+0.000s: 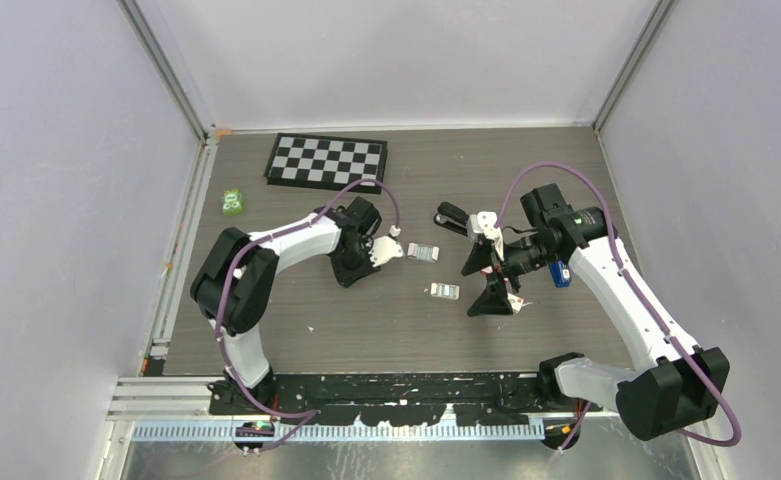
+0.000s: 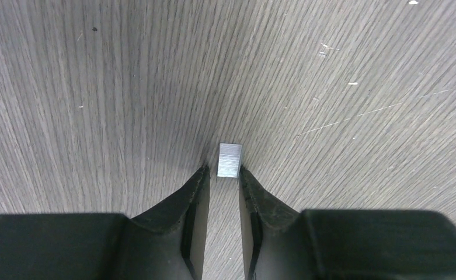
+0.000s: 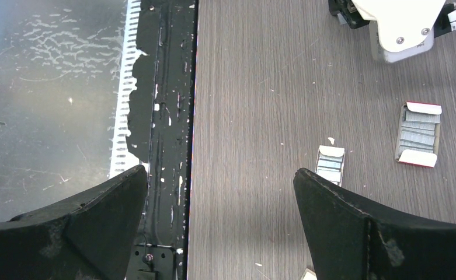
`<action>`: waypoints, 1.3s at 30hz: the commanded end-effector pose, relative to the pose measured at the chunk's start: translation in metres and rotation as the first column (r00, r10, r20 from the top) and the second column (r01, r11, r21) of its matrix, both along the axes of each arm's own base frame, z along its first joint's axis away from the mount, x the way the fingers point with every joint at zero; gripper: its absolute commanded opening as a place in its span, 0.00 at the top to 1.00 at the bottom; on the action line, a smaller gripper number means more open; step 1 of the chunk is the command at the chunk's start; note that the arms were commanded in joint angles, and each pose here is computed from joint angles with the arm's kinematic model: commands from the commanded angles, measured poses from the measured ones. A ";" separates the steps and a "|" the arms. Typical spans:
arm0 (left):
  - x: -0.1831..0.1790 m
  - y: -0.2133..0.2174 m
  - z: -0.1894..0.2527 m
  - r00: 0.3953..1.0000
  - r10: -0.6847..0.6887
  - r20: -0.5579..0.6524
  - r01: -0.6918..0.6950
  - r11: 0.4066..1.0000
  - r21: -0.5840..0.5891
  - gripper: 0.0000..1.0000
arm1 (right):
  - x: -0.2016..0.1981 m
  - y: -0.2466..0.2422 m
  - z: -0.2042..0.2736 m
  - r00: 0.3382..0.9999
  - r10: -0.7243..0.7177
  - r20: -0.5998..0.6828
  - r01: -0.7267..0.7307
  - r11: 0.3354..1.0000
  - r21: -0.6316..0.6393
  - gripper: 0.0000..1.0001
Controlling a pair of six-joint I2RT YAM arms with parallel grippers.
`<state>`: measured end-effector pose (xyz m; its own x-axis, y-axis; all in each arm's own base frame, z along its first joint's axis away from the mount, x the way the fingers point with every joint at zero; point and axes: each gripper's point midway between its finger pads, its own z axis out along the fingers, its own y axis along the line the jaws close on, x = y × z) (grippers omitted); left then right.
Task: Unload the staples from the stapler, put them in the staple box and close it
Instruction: Pick up the staple from the center of the board.
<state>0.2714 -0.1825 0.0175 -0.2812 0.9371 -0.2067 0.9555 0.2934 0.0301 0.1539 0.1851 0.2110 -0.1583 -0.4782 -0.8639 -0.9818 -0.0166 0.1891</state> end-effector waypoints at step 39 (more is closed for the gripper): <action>-0.063 -0.150 0.175 0.932 0.131 -0.337 -0.361 0.310 -0.879 0.99 | 0.072 0.047 0.059 0.828 -0.289 -0.480 0.465 0.833 0.300 0.01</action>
<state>0.2039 -0.2997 0.1094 -0.6406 0.3629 -0.6768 0.7615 0.4134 -0.4992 0.2064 0.2185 0.2155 -0.5950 -0.1549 -0.7887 -0.7978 0.2331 0.5561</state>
